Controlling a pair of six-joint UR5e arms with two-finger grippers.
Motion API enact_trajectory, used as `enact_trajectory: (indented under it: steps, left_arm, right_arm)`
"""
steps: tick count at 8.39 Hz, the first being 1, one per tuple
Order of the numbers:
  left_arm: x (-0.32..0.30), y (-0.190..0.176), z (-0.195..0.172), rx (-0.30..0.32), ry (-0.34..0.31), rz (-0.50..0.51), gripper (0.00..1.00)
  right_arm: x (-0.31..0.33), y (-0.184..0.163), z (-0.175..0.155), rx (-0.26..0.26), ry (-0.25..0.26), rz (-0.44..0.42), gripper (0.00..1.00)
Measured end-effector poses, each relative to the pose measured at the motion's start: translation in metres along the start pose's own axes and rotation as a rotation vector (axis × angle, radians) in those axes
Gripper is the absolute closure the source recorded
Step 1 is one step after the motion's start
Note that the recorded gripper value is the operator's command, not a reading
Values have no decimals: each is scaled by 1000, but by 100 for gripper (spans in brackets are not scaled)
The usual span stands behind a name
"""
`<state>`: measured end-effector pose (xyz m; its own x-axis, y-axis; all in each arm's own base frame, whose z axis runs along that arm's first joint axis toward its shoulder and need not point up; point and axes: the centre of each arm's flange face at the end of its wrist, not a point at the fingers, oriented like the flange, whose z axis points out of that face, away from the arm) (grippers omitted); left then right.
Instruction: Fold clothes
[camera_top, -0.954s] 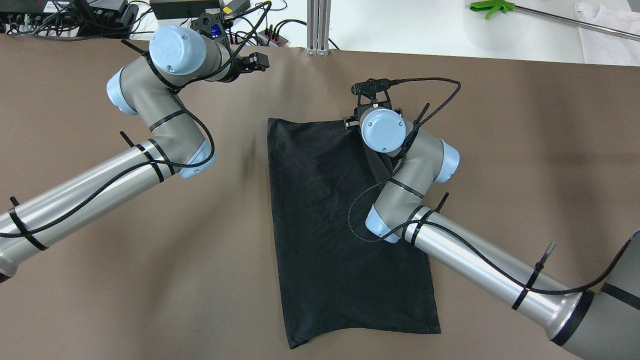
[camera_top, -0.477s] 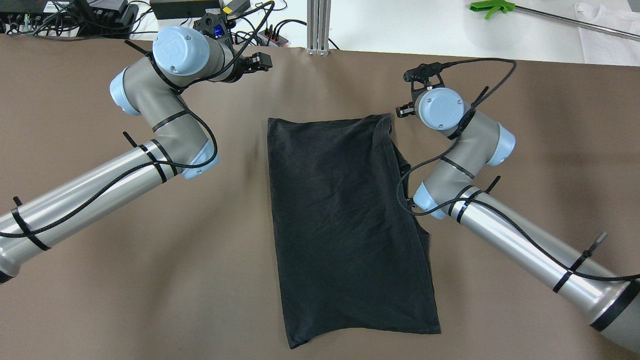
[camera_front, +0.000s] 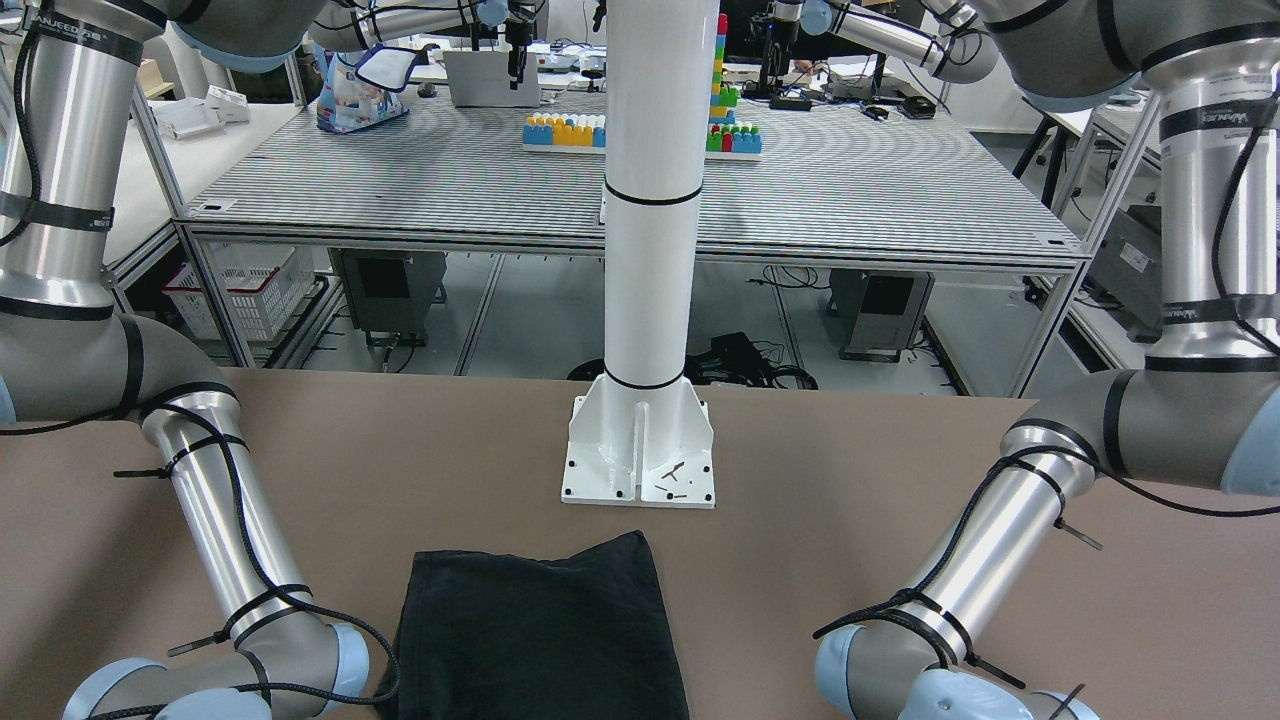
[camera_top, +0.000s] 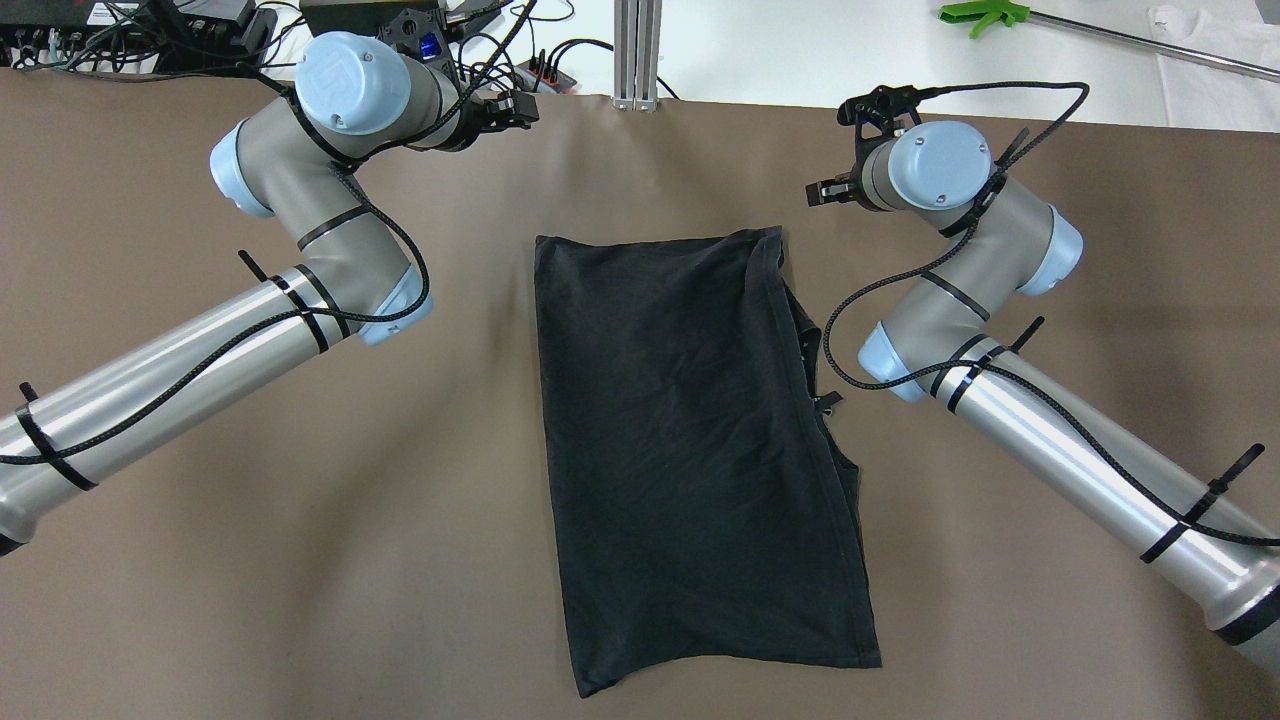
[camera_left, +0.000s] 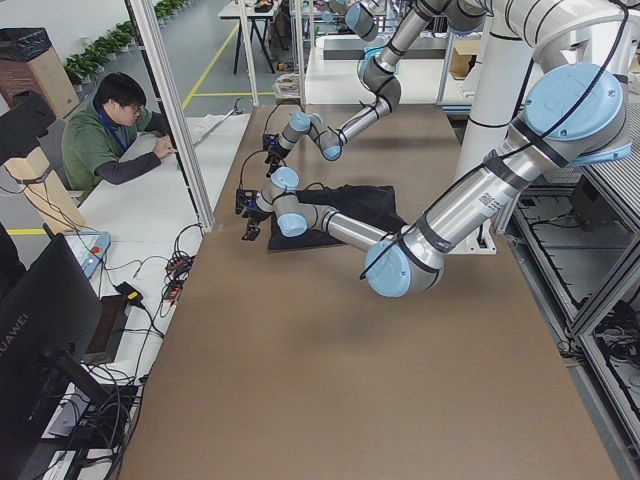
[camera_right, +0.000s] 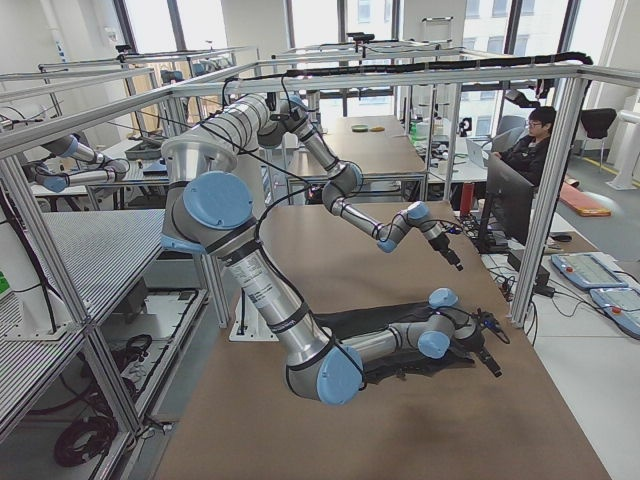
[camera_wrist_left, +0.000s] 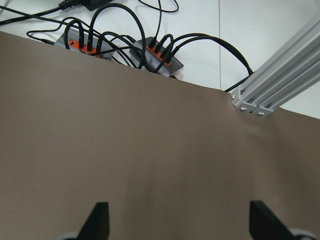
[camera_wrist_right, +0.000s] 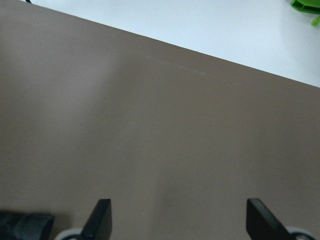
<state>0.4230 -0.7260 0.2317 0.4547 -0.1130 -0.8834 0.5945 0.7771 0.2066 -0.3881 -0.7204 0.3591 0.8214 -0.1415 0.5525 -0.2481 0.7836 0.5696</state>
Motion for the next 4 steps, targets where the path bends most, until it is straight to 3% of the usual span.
enact_trajectory:
  steps: [2, 4]
  left_arm:
    - [3, -5, -3, 0, 7, -1, 0]
    - [3, -9, -5, 4, 9, -3, 0]
  right_arm:
    - [-16, -5, -27, -31, -103, 96, 5]
    - [-24, 13, -52, -111, -215, 214, 5]
